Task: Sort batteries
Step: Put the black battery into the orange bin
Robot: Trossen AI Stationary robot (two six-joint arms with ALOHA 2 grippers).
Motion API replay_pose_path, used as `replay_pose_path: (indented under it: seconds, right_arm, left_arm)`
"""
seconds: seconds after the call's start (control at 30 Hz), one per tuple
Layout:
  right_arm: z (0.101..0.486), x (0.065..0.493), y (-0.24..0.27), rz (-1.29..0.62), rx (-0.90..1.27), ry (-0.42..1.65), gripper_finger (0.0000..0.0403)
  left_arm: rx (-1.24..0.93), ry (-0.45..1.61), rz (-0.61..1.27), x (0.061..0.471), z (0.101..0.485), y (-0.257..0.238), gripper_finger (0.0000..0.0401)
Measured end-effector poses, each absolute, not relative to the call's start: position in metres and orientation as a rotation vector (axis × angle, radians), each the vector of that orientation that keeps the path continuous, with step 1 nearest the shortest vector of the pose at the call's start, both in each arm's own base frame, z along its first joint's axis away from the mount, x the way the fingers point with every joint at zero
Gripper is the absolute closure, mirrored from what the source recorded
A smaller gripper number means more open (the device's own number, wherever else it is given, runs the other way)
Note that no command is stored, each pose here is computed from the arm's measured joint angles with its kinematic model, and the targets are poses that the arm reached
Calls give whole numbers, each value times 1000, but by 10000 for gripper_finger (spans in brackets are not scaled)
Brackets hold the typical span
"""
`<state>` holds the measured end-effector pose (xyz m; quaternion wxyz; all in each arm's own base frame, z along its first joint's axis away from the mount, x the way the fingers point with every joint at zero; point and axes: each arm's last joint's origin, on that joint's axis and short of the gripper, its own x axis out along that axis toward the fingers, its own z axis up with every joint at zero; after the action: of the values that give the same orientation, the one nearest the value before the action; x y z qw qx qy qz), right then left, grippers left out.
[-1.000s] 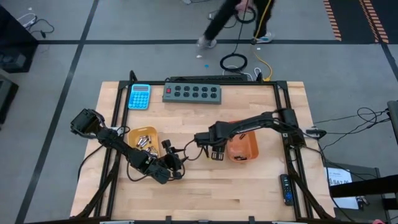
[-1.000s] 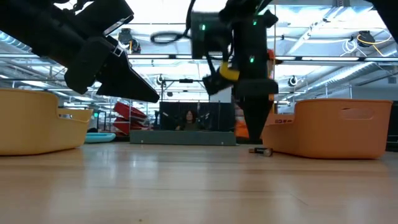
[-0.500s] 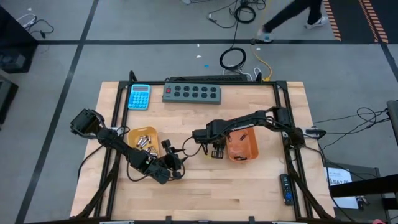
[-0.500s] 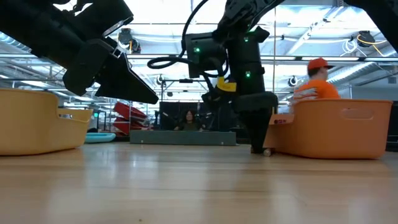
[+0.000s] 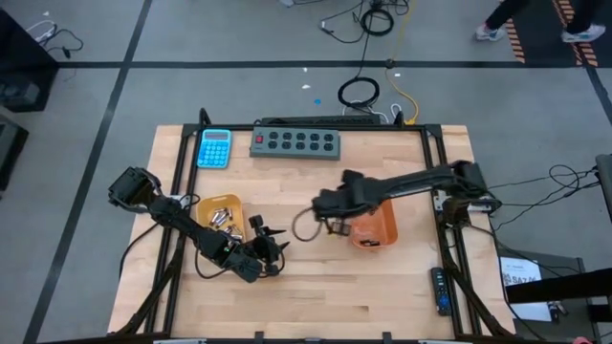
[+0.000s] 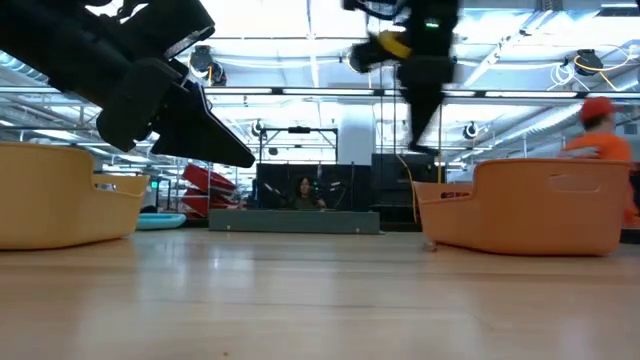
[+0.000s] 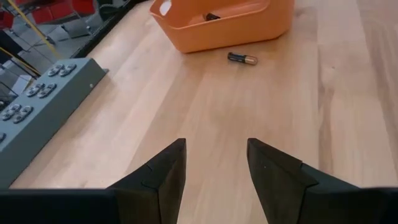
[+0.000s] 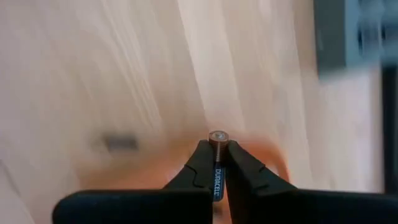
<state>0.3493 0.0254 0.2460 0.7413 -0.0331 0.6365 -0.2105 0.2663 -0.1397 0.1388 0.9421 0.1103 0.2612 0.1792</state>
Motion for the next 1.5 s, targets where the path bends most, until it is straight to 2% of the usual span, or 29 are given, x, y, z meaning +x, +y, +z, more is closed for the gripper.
replay_pose_path:
  seconds: [0.13, 0.27, 0.4, 0.53, 0.67, 0.83, 0.97, 1.27, 1.5]
  right_arm:
    - [253, 314, 26, -548, -27, 1410, 401]
    - [227, 294, 28, -555, 4, 1455, 383]
    - [214, 279, 28, -539, 34, 1487, 325]
    - [215, 281, 30, -499, 99, 1500, 259]
    - [232, 303, 42, -423, 143, 1352, 223]
    - [227, 337, 74, -159, 33, 1245, 223]
    - [206, 356, 98, -9, -96, 1343, 240]
    - [163, 379, 97, 33, -294, 1625, 261]
    - [148, 381, 87, 5, -427, 1697, 261]
  left_arm:
    - [210, 532, 355, 265, 139, -142, 221]
    - [202, 527, 355, 265, 139, -143, 221]
    - [200, 527, 359, 266, 139, -142, 221]
    - [204, 531, 371, 268, 139, -138, 221]
    - [198, 536, 377, 270, 139, -134, 221]
    - [195, 539, 376, 270, 139, -134, 221]
    - [194, 541, 375, 269, 138, -134, 221]
    - [192, 544, 371, 269, 138, -134, 221]
    - [192, 547, 368, 269, 138, -134, 221]
